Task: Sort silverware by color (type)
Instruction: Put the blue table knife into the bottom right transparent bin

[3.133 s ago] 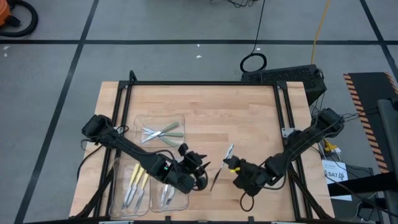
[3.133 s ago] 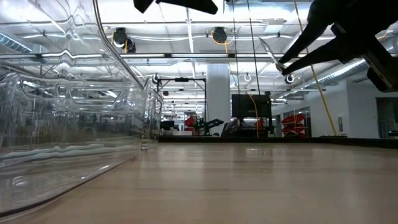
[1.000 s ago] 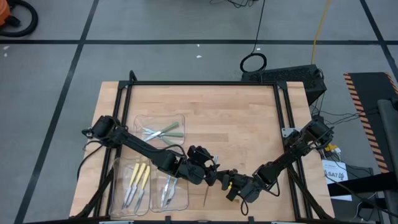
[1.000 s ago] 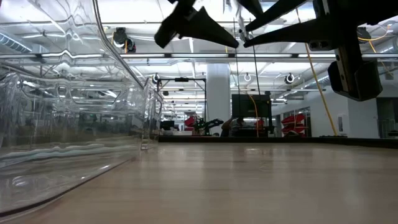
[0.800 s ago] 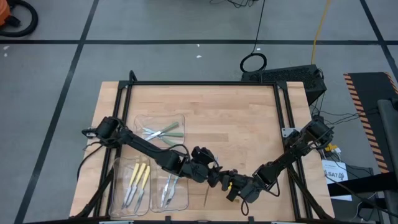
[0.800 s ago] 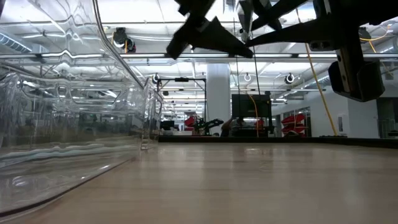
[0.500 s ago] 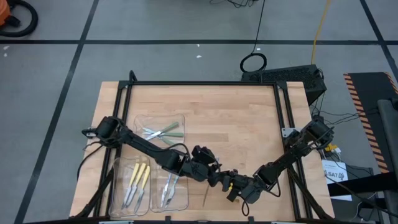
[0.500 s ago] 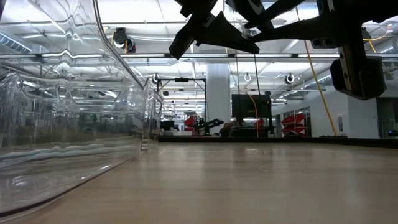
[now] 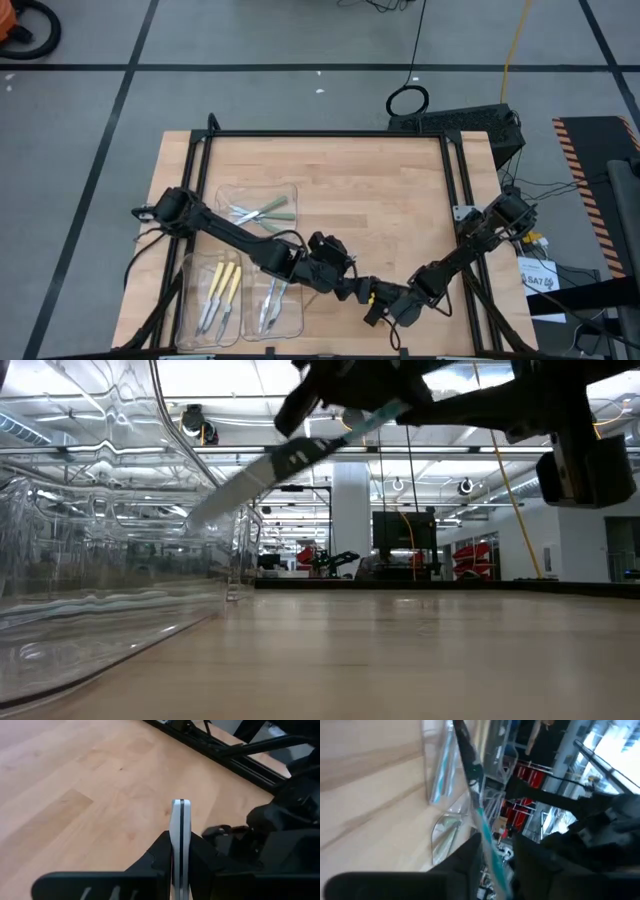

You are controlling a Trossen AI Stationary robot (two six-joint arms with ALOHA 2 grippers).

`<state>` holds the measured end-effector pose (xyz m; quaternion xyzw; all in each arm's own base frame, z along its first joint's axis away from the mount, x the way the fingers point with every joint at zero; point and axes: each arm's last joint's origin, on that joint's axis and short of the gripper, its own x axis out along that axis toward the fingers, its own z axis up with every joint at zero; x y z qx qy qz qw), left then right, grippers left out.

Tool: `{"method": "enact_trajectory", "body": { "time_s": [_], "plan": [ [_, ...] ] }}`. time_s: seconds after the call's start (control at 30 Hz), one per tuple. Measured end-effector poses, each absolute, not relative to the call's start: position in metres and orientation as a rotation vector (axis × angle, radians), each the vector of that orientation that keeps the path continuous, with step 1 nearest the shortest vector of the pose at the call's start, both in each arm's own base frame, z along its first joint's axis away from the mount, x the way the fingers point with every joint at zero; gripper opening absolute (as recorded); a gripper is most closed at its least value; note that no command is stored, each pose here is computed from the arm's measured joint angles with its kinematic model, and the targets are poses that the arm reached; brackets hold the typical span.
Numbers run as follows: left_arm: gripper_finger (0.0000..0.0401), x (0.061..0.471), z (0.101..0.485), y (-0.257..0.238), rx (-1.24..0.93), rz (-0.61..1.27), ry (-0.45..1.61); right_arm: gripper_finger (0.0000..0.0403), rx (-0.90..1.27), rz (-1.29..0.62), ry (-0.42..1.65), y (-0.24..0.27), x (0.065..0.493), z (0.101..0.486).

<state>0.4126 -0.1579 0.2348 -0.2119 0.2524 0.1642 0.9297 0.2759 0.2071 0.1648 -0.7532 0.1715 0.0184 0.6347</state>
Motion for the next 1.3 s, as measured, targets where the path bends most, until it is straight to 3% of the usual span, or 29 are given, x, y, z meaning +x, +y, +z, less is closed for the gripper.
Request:
{"method": "enact_trajectory", "body": {
  "time_s": [0.27, 0.63, 0.8, 0.97, 1.3],
  "plan": [
    [0.0039, 0.400, 0.286, -0.182, -0.319, 0.410, 0.556, 0.0161, -1.665, 0.013, 0.347, 0.212, 0.271, 0.175],
    [0.0039, 0.334, 0.363, -0.213, -0.297, 0.626, 0.520, 0.0154, -1.633, -0.061, 0.285, 0.230, 0.230, 0.218],
    [0.0039, 0.304, 0.342, -0.214, -0.346, 0.828, 0.520, 0.0151, -1.461, -0.124, 0.258, 0.230, 0.211, 0.240],
    [0.0039, 0.305, 0.305, -0.211, -0.409, 0.934, 0.546, 0.0150, -1.148, -0.293, 0.259, 0.219, 0.202, 0.260],
    [0.0039, 0.318, 0.261, -0.181, -0.500, 1.084, 0.760, 0.0150, -0.955, -0.311, 0.279, 0.199, 0.190, 0.269]
  ]
}}
